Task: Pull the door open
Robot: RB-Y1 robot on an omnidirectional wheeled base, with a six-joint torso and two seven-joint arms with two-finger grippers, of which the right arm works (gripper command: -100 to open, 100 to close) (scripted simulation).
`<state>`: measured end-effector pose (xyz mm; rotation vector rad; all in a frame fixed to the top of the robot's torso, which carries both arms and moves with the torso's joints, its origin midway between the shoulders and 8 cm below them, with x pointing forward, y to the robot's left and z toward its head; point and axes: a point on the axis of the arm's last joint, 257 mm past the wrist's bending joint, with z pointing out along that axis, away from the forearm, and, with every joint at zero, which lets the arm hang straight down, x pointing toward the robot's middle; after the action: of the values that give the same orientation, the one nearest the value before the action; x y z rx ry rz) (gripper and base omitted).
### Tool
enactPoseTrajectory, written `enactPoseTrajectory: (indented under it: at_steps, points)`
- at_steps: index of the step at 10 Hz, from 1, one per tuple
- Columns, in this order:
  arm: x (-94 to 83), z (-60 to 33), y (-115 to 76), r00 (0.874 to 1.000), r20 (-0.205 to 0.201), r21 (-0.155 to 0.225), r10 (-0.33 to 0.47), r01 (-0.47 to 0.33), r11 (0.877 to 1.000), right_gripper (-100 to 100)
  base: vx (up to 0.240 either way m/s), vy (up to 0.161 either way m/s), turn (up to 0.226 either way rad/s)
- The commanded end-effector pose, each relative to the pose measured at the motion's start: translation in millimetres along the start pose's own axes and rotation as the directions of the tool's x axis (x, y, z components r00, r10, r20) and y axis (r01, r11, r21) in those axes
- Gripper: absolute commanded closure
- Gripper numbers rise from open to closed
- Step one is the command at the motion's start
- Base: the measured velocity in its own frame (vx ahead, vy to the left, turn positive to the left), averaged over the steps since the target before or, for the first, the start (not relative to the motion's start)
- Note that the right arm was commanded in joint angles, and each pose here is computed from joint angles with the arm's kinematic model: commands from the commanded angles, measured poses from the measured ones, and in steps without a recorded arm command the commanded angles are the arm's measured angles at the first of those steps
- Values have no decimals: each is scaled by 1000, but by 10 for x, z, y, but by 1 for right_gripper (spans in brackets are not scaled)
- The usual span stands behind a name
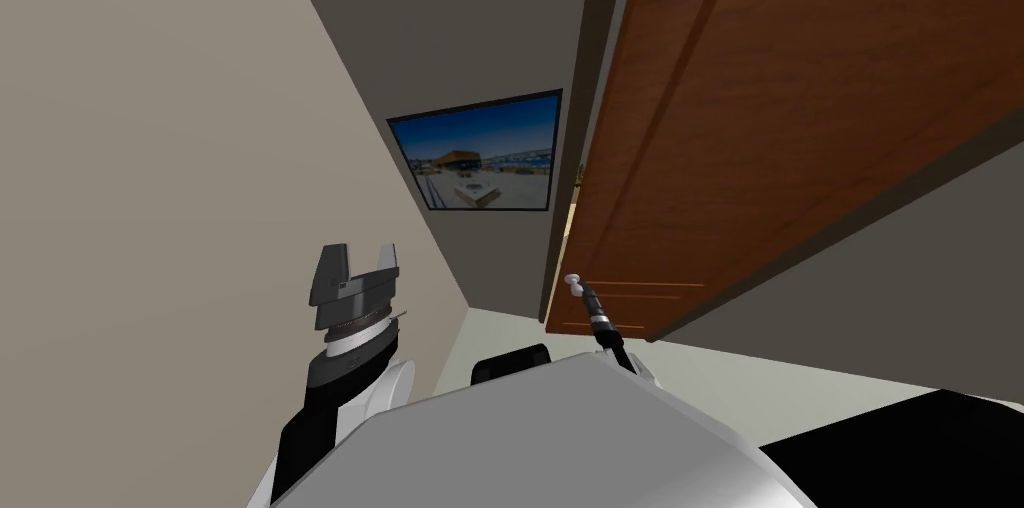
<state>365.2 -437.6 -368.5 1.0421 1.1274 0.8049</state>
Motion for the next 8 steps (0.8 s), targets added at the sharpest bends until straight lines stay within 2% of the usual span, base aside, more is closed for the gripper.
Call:
enactPoseTrajectory:
  at_steps: [1, 2, 4, 5, 6, 7, 8]
  points:
    - [130, 48, 67, 997, -9, -16, 82, -82, 997, 100, -64, -20, 77]
    - [130, 48, 67, 996, -10, -16, 90, -90, 996, 100, -38, -14, 30]
    - [127, 83, 69, 982, 0, -15, 187, -187, 982, 100, -66, -11, 74]
    - [127, 83, 69, 979, 0, -15, 204, -204, 979, 100, -56, -18, 30]
    - [126, 100, 69, 968, 5, -15, 250, -249, 968, 100, -53, -21, 68]
    - [126, 100, 69, 966, 5, -15, 260, -259, 966, 100, -36, -18, 33]
    - [125, 116, 67, 951, 10, -15, 308, -308, 951, 100, -48, -19, 90]
